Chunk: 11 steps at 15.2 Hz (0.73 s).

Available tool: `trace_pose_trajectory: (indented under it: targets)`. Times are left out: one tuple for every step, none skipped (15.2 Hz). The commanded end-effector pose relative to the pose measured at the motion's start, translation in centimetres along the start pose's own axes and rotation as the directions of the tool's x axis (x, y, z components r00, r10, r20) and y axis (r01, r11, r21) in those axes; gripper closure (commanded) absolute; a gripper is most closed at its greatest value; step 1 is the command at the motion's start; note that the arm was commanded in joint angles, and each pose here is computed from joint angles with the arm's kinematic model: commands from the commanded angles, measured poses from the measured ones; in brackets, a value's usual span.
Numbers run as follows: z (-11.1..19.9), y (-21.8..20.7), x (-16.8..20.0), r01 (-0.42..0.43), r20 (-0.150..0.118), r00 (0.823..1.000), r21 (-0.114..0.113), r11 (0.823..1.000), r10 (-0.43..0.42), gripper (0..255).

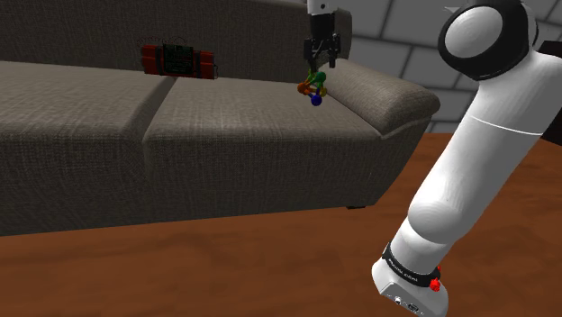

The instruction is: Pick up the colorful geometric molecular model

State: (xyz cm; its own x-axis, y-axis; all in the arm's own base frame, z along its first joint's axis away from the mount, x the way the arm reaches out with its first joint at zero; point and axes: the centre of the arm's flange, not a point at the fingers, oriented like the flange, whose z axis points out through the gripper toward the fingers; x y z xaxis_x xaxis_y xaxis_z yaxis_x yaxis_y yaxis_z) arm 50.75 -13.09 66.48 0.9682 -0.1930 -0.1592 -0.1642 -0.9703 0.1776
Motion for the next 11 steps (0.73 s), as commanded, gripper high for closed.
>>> trace_pose_trajectory:
  targets:
    - [0.0, 0.8, 0.9, -0.006, 0.004, 1.0, -0.003, 1.0, 0.006, 0]
    - [0.5, 0.7, 1.0, -0.006, 0.004, 1.0, -0.003, 1.0, 0.006, 0]
    - [1.0, 0.6, 1.1, -0.006, 0.004, 1.0, -0.003, 1.0, 0.006, 0]
    - [1.5, 0.5, 1.2, -0.006, 0.004, 1.0, -0.003, 1.0, 0.006, 0]
    - [2.0, 0.4, 1.3, -0.006, 0.004, 1.0, -0.003, 1.0, 0.006, 0]
    - [2.6, 0.3, 1.4, -0.006, 0.004, 1.0, -0.003, 1.0, 0.006, 0]
    - [3.1, 0.2, 1.4, -0.006, 0.004, 1.0, -0.003, 1.0, 0.006, 0]
    - [3.4, 0.2, 1.5, -0.006, 0.004, 1.0, -0.003, 1.0, 0.006, 0]
    - [3.4, 0.2, 1.5, -0.006, 0.004, 1.0, -0.003, 1.0, 0.006, 0]
    - [3.4, 0.2, 1.4, -0.006, 0.004, 1.0, -0.003, 1.0, 0.006, 255]
    - [3.4, 0.3, 1.4, -0.006, 0.004, 1.0, -0.003, 1.0, 0.006, 255]
